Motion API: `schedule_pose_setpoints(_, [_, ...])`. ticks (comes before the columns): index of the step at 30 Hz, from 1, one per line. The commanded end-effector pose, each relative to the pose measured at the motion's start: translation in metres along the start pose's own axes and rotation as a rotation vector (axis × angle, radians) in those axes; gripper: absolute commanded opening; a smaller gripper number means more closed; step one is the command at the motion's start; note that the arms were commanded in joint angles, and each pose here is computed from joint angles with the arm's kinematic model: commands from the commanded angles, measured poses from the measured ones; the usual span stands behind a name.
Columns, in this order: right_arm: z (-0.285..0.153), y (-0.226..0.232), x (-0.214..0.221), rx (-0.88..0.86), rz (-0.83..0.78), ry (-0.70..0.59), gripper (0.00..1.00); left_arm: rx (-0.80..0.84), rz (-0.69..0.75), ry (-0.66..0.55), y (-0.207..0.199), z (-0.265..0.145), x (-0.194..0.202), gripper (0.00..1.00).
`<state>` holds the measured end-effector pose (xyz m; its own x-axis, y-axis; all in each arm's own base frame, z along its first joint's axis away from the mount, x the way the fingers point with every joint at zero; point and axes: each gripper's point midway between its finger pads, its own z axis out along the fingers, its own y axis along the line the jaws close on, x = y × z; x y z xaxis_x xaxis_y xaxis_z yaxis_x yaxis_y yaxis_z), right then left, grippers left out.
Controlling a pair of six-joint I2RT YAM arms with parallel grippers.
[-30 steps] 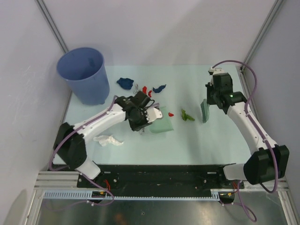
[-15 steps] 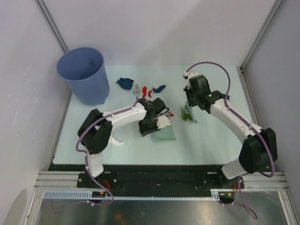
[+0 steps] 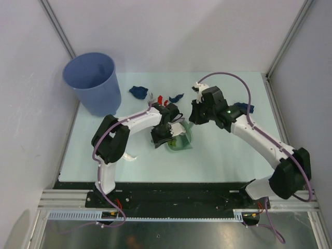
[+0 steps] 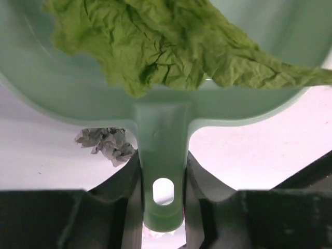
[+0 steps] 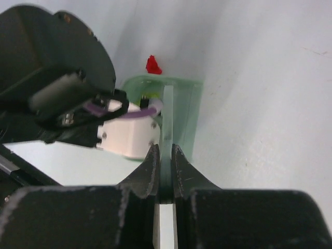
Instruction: Sweep away the paper scraps from the table
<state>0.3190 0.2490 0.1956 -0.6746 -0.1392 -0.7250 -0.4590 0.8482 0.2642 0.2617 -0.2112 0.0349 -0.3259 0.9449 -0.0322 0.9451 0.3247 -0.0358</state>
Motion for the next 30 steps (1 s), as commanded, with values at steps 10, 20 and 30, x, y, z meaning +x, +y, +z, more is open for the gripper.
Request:
schedule_pose_setpoints(10, [-0.197, -0.008, -0.114, 0.181, -0.007, -0.603, 0.0, 0.005, -0.072, -0.336, 0.011, -0.079, -0.018, 0.0])
schedule_pose_setpoints(20, [-0.303, -0.031, -0.149, 0.314, 0.025, -0.935, 0.0, -0.113, -0.195, -0.55, 0.042, -0.16, -0.008, 0.0])
schedule_pose_setpoints(30, [-0.253, -0.066, -0.118, 0.381, 0.052, -0.737, 0.0, -0.385, -0.434, -0.789, 0.082, -0.278, 0.053, 0.0])
